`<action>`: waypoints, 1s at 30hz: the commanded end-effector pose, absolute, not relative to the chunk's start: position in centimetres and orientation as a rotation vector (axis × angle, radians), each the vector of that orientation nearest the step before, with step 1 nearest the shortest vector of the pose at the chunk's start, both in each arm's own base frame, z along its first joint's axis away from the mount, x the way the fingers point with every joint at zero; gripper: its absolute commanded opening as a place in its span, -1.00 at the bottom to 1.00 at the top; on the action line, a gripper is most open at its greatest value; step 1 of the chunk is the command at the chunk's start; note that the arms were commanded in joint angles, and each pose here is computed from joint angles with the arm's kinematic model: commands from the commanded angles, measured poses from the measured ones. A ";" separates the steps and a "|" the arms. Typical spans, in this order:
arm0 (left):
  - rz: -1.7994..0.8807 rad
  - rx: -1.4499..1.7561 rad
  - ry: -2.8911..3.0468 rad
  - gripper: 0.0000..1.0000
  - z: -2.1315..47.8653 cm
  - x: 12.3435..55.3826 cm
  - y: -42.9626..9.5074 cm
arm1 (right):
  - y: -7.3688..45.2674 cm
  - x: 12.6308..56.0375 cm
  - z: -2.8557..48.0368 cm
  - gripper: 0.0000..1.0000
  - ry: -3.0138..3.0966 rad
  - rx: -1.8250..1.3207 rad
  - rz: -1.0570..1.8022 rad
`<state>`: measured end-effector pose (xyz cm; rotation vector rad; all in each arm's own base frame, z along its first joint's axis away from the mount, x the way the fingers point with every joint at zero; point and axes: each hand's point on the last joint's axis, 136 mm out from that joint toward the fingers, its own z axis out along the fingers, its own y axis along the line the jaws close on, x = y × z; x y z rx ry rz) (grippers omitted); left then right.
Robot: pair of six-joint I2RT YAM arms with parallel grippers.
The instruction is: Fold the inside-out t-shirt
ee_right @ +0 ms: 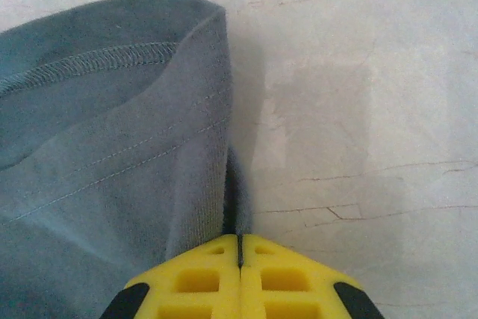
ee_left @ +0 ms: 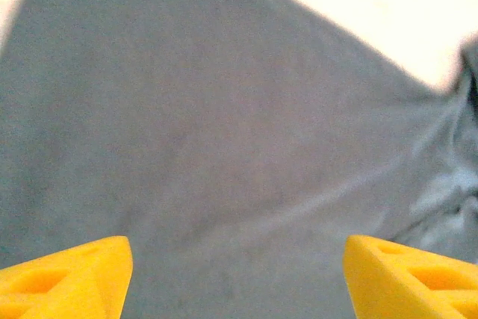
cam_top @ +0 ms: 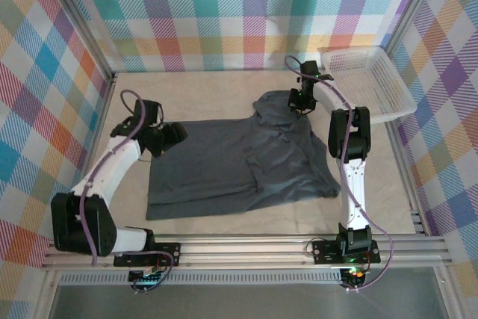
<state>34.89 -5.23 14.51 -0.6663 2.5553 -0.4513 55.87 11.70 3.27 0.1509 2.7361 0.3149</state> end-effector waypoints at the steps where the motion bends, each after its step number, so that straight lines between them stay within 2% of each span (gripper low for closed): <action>1: -0.388 -0.750 2.474 0.48 15.3 39.3 -1.5 | 11.9 56.5 9.2 -1.00 2.637 0.125 0.351; 6: -0.370 -0.813 2.522 0.48 12.4 44.8 1.2 | 11.5 55.0 12.6 -1.00 2.538 0.164 0.375; 12: -0.479 -0.776 2.600 0.49 8.4 49.3 1.2 | 11.5 53.9 12.1 -1.00 2.539 0.167 0.389; 16: -0.446 -0.754 2.671 0.44 6.3 50.2 1.6 | 11.5 54.1 12.4 -1.00 2.543 0.136 0.378; 19: -0.345 -0.793 2.704 0.27 5.4 49.8 2.8 | 11.5 54.2 12.8 -1.00 2.537 0.132 0.378; 24: -0.100 -0.812 2.724 0.27 4.9 48.0 5.4 | 11.4 54.2 12.9 -1.00 2.534 0.118 0.361; 26: -0.124 -0.779 2.741 0.26 4.6 48.0 5.1 | 11.4 54.2 12.7 -1.00 2.537 0.124 0.366; 30: -0.361 -0.714 2.763 0.13 3.4 49.2 2.3 | 11.7 54.2 12.1 -1.00 2.549 0.136 0.388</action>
